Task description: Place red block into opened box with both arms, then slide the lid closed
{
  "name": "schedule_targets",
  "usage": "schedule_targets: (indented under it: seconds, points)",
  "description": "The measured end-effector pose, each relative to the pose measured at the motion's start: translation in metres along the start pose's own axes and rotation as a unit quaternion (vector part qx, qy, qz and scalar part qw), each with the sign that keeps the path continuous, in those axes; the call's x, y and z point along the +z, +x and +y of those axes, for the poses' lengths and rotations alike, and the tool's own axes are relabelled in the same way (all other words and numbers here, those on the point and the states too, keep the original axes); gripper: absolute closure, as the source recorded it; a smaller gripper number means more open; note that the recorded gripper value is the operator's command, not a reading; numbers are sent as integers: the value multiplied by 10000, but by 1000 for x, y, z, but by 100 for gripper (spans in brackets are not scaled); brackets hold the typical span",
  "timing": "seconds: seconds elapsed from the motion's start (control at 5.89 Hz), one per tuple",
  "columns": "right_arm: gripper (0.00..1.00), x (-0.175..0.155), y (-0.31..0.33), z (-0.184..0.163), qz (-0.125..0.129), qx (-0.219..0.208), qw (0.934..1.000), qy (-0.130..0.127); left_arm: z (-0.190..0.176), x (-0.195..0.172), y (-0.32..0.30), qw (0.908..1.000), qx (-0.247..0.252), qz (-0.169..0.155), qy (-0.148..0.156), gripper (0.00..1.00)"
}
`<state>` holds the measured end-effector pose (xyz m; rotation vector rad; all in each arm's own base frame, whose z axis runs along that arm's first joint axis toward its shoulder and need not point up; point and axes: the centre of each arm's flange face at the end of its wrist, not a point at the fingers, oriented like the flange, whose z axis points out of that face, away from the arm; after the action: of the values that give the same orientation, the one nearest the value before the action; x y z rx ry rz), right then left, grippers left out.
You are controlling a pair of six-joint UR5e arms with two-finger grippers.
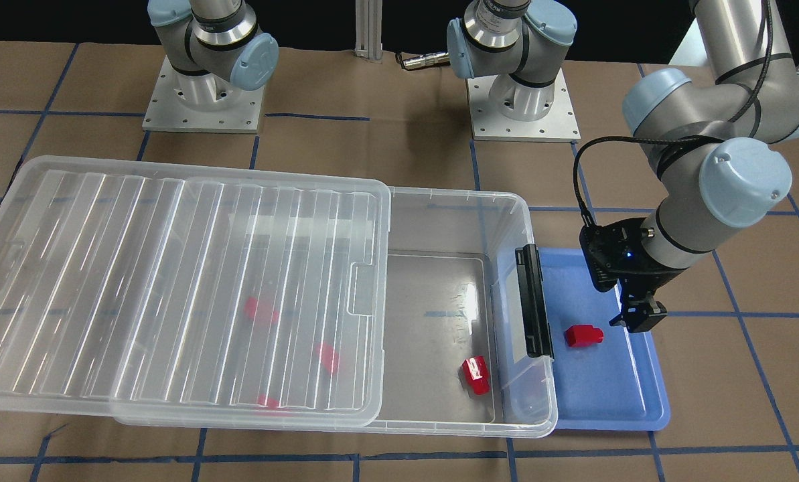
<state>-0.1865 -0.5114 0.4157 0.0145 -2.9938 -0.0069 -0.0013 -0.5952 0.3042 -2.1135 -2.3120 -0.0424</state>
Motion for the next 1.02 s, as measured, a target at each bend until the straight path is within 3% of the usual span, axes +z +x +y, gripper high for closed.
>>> schedule_targets:
  seconds: [0.51,0.85,1.02]
  points:
    - [0,-104,-102,-18,-276,639,9974,-189,3,75,-21,9999,-4,169,15,2]
    - [0,-148,-201,-22,-697,955,9929,-93,3,102,-21,9993,-2,363,8,3]
    - [0,-157,-245,-20,-768,1079,9911,-91,3,112,-22,9990,0,442,12,7]
